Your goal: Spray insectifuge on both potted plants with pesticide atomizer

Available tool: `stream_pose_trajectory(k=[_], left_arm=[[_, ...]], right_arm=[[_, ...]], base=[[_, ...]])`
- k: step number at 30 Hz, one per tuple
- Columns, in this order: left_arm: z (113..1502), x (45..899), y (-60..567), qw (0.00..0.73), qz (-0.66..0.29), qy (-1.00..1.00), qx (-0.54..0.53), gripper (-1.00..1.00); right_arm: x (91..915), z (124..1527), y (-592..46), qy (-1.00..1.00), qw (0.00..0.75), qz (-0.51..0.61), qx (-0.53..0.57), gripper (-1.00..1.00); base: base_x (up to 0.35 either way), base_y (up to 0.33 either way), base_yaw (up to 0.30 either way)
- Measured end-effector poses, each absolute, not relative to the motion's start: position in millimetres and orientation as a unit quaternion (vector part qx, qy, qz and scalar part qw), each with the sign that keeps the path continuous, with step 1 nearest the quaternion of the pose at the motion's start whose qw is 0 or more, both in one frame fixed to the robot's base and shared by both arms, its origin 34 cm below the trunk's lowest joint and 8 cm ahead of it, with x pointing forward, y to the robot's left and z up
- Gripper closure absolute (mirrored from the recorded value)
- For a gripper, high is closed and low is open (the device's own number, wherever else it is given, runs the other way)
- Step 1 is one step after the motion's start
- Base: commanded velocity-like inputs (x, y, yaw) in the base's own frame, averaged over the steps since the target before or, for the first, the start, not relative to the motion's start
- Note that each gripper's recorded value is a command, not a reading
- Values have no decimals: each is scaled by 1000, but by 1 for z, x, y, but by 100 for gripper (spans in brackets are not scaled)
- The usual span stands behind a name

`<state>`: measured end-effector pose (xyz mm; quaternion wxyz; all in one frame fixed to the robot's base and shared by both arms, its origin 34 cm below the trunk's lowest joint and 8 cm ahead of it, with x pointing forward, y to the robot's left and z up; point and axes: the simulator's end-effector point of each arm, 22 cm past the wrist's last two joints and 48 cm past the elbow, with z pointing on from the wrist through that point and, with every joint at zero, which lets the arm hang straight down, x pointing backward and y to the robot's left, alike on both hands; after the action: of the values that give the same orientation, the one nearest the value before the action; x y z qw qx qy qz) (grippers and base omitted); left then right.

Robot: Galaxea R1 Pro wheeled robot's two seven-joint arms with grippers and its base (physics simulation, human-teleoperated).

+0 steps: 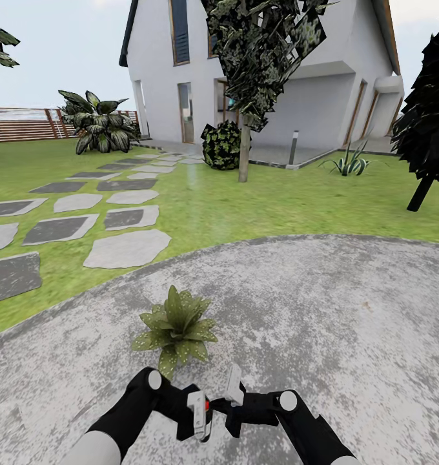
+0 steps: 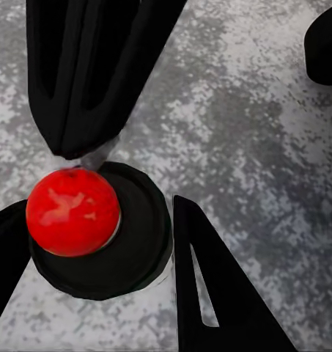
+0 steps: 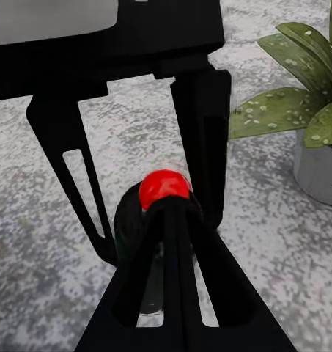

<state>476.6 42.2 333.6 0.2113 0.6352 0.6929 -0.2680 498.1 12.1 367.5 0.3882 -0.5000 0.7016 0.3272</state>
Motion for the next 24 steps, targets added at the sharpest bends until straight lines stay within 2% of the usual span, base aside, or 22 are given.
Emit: stream_pose_trajectory(k=[3, 9, 10, 13, 18, 20, 24], left_arm=[[329, 476, 54, 205, -262, 698, 634, 100], [306, 475, 138, 168, -221, 727, 628, 100], [303, 475, 158, 161, -211, 732, 627, 100], [298, 477, 214, 141, -182, 749, 621, 100], [301, 485, 267, 141, -157, 780, 590, 100], [304, 493, 280, 153, -149, 794, 568, 100], [318, 532, 317, 236, -117, 850, 456, 100]], right_arm=[[498, 367, 12, 702, 388, 327, -500, 100], [499, 367, 11, 702, 388, 327, -500, 100], [499, 367, 11, 702, 388, 326, -500, -100], [499, 366, 8, 703, 388, 325, -500, -100], [500, 363, 2, 706, 385, 321, -499, -100], [502, 353, -16, 717, 380, 308, -497, -100], [500, 289, -105, 793, 344, 226, -449, -100]], base=[[0, 0, 0], [0, 0, 0], [0, 0, 0], [0, 0, 0], [0, 0, 0], [0, 0, 0], [0, 0, 0]])
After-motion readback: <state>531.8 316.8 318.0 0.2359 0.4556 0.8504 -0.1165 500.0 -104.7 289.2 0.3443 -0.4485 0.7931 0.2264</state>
